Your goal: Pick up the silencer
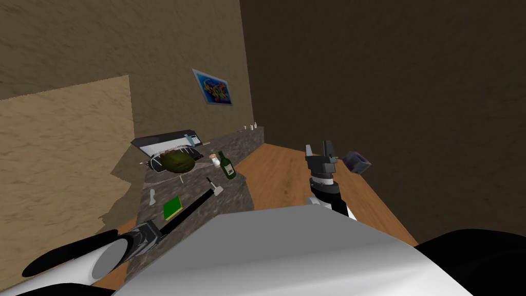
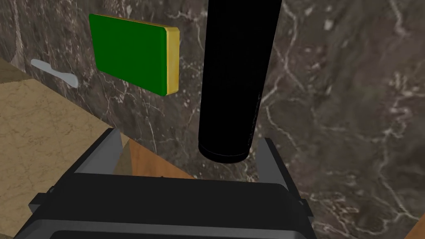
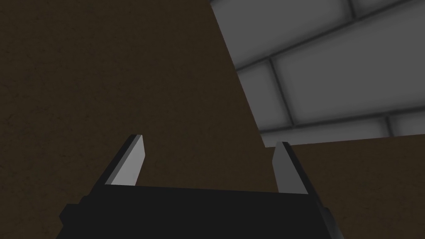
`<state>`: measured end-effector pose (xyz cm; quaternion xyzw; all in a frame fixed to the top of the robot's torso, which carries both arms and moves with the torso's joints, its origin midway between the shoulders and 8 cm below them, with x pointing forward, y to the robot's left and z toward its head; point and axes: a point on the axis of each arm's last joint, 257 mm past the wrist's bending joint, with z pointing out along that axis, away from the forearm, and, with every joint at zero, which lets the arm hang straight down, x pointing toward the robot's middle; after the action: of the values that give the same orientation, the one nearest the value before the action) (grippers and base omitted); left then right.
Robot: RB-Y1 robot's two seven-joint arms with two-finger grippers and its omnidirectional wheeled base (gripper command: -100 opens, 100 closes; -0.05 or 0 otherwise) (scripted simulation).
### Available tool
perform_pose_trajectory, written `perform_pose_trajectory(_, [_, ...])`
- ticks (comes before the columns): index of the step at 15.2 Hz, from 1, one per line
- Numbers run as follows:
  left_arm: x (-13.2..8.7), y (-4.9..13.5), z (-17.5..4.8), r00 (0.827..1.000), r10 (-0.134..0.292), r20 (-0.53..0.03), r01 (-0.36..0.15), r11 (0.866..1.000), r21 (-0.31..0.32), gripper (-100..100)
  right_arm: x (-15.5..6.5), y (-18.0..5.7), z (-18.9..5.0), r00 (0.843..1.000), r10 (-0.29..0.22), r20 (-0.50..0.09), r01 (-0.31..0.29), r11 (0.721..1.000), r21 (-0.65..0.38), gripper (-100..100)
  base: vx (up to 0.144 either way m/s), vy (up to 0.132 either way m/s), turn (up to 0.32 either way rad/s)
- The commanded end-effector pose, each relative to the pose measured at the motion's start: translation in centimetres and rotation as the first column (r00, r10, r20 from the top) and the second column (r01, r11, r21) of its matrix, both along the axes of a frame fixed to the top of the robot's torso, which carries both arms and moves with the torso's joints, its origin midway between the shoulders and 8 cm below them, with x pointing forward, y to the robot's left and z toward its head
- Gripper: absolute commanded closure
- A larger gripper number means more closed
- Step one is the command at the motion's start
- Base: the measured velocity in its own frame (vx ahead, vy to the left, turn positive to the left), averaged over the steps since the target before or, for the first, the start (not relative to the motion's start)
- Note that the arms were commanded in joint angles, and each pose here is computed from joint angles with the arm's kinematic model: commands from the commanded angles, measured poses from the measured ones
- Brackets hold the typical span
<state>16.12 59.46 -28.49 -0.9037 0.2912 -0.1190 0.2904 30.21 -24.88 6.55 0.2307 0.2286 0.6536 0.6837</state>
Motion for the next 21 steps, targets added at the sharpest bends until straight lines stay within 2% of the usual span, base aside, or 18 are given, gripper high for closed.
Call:
perform_pose_trajectory(1, [-1.2, -0.1, -0.6, 0.999, 0.031, -0.021, -0.032, 0.999, -0.027, -100, 0.0, 0.0, 0.0, 1.000, 0.000, 0.000, 0.000, 1.000, 0.000, 0, 0.100, -0.048, -0.098])
perform_pose_trajectory(3, [-3.2, -0.1, -1.5, 0.994, 0.091, -0.056, -0.095, 0.993, -0.076, -100, 0.0, 0.0, 0.0, 1.000, 0.000, 0.000, 0.000, 1.000, 0.000, 0, 0.131, -0.054, -0.153])
perform_pose_trajectory(4, [-3.3, -0.2, -1.5, 0.994, 0.092, -0.060, -0.096, 0.992, -0.078, -100, 0.0, 0.0, 0.0, 1.000, 0.000, 0.000, 0.000, 1.000, 0.000, 0, 0.137, -0.050, -0.095])
perform_pose_trajectory(6, [-5.0, -0.4, -2.2, 0.986, 0.138, -0.092, -0.148, 0.982, -0.117, -100, 0.0, 0.0, 0.0, 1.000, 0.000, 0.000, 0.000, 1.000, 0.000, 0, 0.112, -0.058, -0.062])
perform_pose_trajectory(7, [-5.0, -0.4, -2.2, 0.986, 0.138, -0.092, -0.148, 0.982, -0.117, -100, 0.0, 0.0, 0.0, 1.000, 0.000, 0.000, 0.000, 1.000, 0.000, 0, 0.075, -0.043, -0.042])
perform_pose_trajectory(9, [-6.5, -0.7, -2.8, 0.977, 0.177, -0.120, -0.193, 0.970, -0.148, -100, 0.0, 0.0, 0.0, 1.000, 0.000, 0.000, 0.000, 1.000, 0.000, 0, 0.072, -0.032, -0.097])
perform_pose_trajectory(10, [-5.5, -0.5, -2.4, 0.983, 0.154, -0.102, -0.166, 0.978, -0.129, -100, 0.0, 0.0, 0.0, 1.000, 0.000, 0.000, 0.000, 1.000, 0.000, 0, 0.033, -0.017, -0.024])
perform_pose_trajectory(11, [-5.6, -0.3, -3.4, 0.982, 0.160, -0.105, -0.174, 0.975, -0.136, -100, 0.0, 0.0, 0.0, 1.000, 0.000, 0.000, 0.000, 1.000, 0.000, 0, 0.000, 0.000, 0.000])
perform_pose_trajectory(14, [-5.4, 0.0, -4.6, 0.982, 0.161, -0.103, -0.174, 0.975, -0.139, -100, 0.0, 0.0, 0.0, 1.000, 0.000, 0.000, 0.000, 1.000, 0.000, 0, -0.008, 0.008, -0.026])
perform_pose_trajectory(16, [-5.4, 0.0, -4.5, 0.981, 0.162, -0.104, -0.176, 0.974, -0.140, -100, 0.0, 0.0, 0.0, 1.000, 0.000, 0.000, 0.000, 1.000, 0.000, 0, -0.005, 0.006, -0.017])
perform_pose_trajectory(17, [-5.3, 0.1, -4.6, 0.982, 0.161, -0.103, -0.174, 0.975, -0.139, 100, 0.0, 0.0, 0.0, 1.000, 0.000, 0.000, 0.000, 1.000, 0.000, 0, 0.000, 0.000, 0.000])
perform_pose_trajectory(21, [-5.3, 0.1, -4.5, 0.982, 0.159, -0.103, -0.172, 0.975, -0.138, 100, 0.0, 0.0, 0.0, 1.000, 0.000, 0.000, 0.000, 1.000, 0.000, 0, 0.000, 0.000, 0.000])
